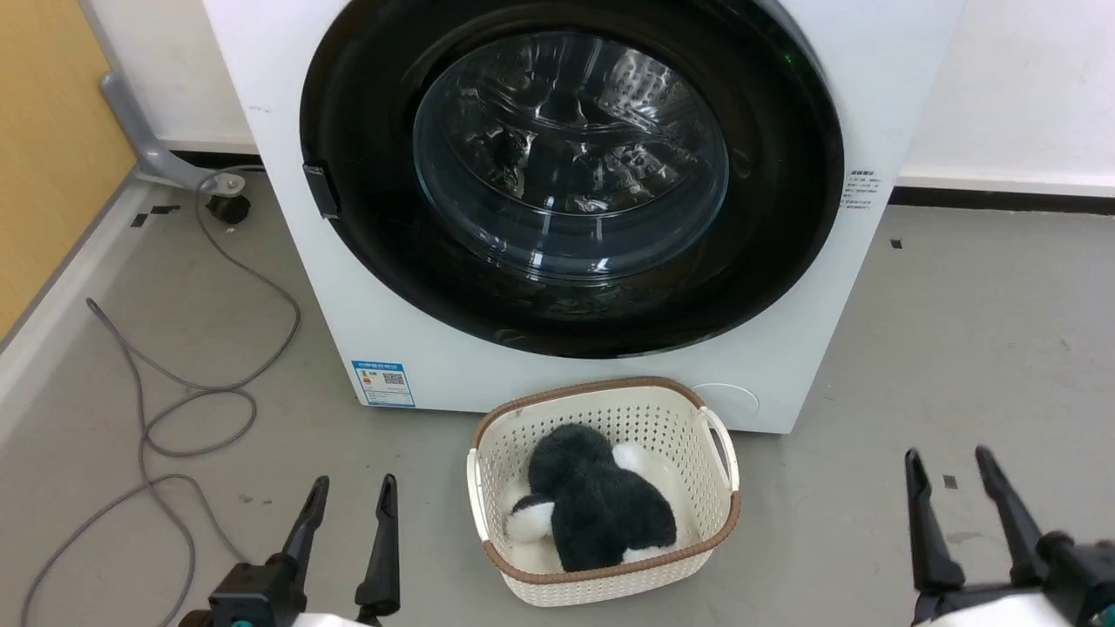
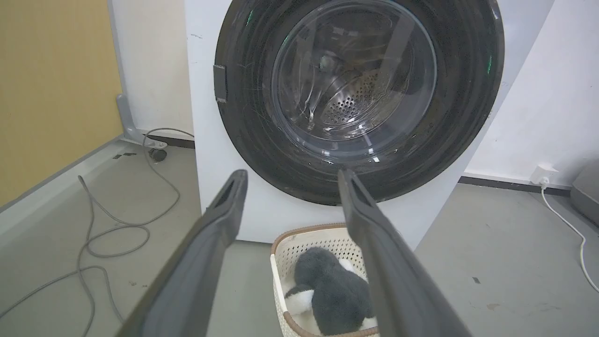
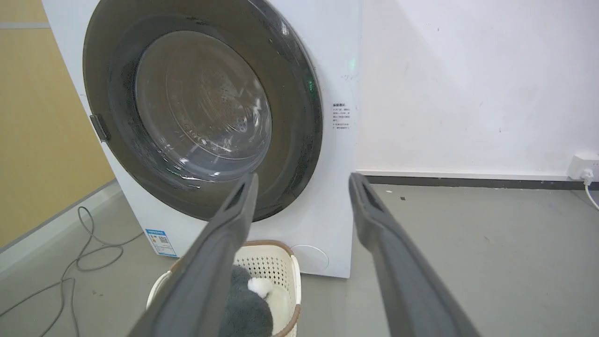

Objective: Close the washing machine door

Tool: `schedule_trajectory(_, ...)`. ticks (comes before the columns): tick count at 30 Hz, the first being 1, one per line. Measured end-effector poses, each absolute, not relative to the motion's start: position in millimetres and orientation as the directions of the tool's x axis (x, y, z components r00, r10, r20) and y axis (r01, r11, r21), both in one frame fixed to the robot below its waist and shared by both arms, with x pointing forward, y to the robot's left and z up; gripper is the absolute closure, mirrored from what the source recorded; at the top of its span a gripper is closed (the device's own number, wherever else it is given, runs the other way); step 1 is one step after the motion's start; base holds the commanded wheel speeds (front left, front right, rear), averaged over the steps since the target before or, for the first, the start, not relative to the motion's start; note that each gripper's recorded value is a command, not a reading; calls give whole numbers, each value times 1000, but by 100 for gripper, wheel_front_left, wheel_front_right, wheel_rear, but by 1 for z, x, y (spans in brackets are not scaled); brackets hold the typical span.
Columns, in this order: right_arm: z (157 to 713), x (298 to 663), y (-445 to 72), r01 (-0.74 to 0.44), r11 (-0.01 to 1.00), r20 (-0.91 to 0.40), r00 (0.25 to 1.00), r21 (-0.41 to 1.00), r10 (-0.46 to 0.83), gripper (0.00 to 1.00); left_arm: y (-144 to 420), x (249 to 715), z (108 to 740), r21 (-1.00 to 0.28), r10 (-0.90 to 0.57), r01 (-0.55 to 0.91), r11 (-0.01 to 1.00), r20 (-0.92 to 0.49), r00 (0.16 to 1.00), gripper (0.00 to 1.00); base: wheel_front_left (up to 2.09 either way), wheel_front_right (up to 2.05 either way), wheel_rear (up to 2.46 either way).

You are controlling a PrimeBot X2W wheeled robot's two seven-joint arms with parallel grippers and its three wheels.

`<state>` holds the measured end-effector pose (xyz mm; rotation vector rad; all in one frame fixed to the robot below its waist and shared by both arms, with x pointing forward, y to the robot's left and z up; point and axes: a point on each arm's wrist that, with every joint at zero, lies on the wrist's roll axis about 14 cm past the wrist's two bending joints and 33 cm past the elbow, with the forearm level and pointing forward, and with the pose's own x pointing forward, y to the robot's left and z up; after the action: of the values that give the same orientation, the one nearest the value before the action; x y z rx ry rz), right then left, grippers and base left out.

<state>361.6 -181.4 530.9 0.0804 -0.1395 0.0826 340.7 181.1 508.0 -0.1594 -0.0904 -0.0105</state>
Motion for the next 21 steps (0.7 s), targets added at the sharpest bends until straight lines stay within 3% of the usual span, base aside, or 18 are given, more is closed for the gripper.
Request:
schedule_trajectory(20,521,352,-172,-102,992,114,989,72,94,0,182,333,501,-121,7,1,993,67,998,0,0,0,0)
schedule_trajectory(21,521,352,-172,-103,992,114,989,74,94,100,183,333,501,-120,9,-1,993,69,998,100,0,0,0)
